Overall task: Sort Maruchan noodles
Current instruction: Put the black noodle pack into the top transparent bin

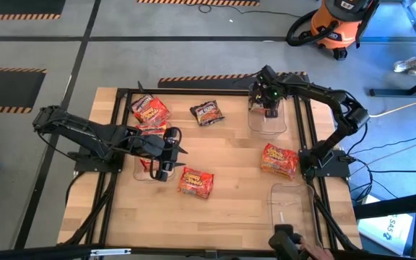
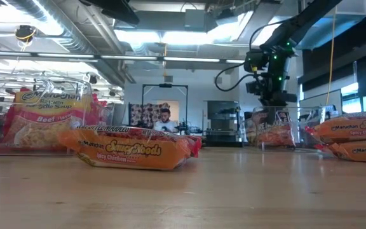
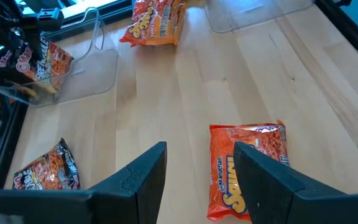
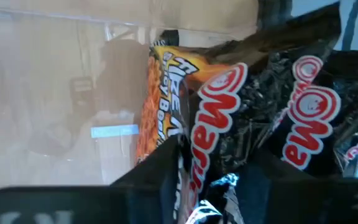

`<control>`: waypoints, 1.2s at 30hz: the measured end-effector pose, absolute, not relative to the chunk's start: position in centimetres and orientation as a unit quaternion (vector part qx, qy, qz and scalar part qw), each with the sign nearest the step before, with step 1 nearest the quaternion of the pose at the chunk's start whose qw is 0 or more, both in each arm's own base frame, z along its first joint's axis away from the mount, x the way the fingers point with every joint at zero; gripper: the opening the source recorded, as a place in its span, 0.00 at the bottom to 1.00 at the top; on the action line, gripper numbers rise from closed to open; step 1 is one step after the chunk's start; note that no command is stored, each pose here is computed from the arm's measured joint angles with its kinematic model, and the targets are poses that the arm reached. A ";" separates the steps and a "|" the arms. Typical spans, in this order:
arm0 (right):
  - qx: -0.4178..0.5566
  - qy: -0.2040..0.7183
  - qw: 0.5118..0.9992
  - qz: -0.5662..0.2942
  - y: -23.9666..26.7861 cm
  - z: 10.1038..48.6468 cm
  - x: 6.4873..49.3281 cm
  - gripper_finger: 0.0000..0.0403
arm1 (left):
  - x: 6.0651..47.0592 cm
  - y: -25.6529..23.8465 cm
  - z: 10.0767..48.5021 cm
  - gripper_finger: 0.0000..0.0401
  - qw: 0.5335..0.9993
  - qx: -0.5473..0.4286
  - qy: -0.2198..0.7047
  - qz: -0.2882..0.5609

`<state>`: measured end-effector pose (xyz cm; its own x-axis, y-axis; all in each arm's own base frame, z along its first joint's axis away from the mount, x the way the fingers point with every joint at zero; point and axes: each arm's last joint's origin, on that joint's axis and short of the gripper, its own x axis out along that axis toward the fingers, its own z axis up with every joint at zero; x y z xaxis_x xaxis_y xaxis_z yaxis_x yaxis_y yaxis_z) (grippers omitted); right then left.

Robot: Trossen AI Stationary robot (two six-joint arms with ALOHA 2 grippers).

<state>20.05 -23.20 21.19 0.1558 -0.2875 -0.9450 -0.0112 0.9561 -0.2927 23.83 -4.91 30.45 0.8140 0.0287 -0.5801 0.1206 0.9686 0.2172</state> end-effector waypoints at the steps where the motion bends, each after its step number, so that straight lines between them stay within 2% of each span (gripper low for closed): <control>1: -0.118 0.645 0.749 -0.094 -23.2 21.2 20.0 0.32 | 23.8 -4.9 30.5 0.45 0.944 0.123 0.304 -0.024; 6: -0.121 0.653 0.739 -0.108 -23.2 21.3 20.0 0.37 | 23.8 -4.9 30.4 0.45 0.944 0.123 0.304 -0.025; 13: -0.124 0.688 0.695 -0.169 -22.4 23.2 21.0 0.38 | 23.8 -4.9 30.5 0.45 0.944 0.123 0.304 -0.025; 20: -0.107 0.681 0.703 -0.177 -20.8 27.0 22.9 0.38 | 23.8 -4.9 30.5 0.45 0.944 0.123 0.304 -0.024; 24: -0.067 0.626 0.753 -0.192 -20.0 29.4 24.5 0.38 | 23.8 -4.9 30.5 0.45 0.944 0.123 0.304 -0.024; 30: 0.056 0.472 0.869 -0.138 -19.0 30.8 27.5 0.38 | 23.8 -4.9 30.4 0.45 0.945 0.116 0.306 -0.021; 32: 0.090 0.430 0.888 -0.138 -18.9 30.8 28.9 0.38 | 23.7 -4.9 30.3 0.45 0.942 0.110 0.316 -0.018; 36: 0.111 0.403 0.897 -0.146 -18.3 29.5 31.6 0.38 | 23.4 -4.8 29.8 0.45 0.934 0.105 0.342 -0.015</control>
